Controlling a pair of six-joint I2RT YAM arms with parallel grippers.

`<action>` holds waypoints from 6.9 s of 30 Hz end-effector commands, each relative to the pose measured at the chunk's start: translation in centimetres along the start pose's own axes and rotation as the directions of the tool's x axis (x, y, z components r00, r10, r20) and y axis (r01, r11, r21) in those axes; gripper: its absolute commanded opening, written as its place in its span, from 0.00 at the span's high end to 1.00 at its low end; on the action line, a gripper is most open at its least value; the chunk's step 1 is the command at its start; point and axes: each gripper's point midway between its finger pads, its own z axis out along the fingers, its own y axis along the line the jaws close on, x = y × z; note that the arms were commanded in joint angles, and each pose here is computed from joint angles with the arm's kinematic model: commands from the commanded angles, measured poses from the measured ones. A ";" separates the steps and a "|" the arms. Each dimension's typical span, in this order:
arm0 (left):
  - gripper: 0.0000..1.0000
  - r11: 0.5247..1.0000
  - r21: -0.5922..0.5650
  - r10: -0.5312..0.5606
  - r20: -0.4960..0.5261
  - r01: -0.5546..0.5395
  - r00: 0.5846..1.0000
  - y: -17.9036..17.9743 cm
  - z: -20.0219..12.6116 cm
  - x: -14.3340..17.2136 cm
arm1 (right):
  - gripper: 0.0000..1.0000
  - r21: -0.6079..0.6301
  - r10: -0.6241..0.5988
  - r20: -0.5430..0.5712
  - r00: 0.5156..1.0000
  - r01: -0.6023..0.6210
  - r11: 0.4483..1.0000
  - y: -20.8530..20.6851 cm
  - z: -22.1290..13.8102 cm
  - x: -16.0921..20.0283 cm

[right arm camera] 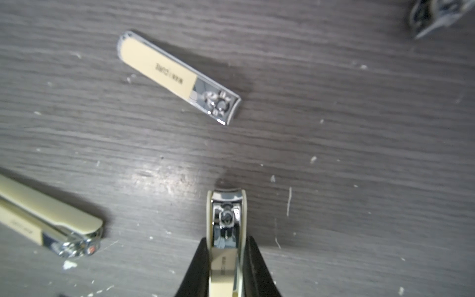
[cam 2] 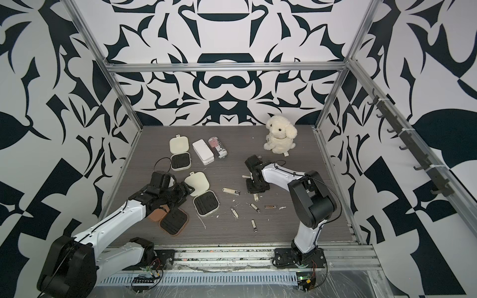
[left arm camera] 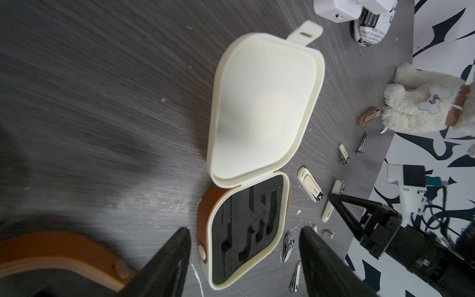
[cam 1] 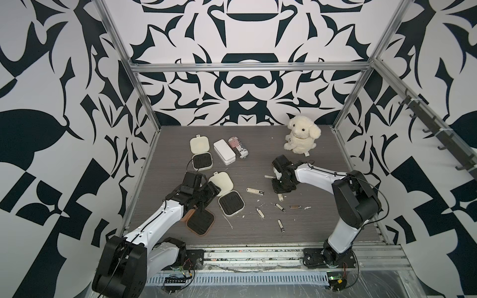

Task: Organize nail clipper sets
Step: Pick up the nail clipper from the center of the board, then place the nail clipper in the storage box.

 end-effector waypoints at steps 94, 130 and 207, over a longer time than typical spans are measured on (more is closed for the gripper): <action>0.33 0.997 -0.046 0.057 -0.139 -0.064 0.989 -0.5 6.6 -6.0 | 1.00 -0.157 -0.384 0.209 0.900 0.418 0.895 25.0 1.3 1.6; 0.37 0.978 -0.208 -0.042 -0.098 0.021 0.994 4.8 7.1 -7.4 | 1.00 -0.095 -0.350 -0.103 0.931 0.341 0.935 19.4 4.1 9.8; 0.37 0.993 -0.119 -0.029 -0.119 0.015 0.992 3.1 6.5 -5.8 | 0.47 -0.115 -0.298 0.162 0.941 0.318 0.941 25.8 -3.4 1.0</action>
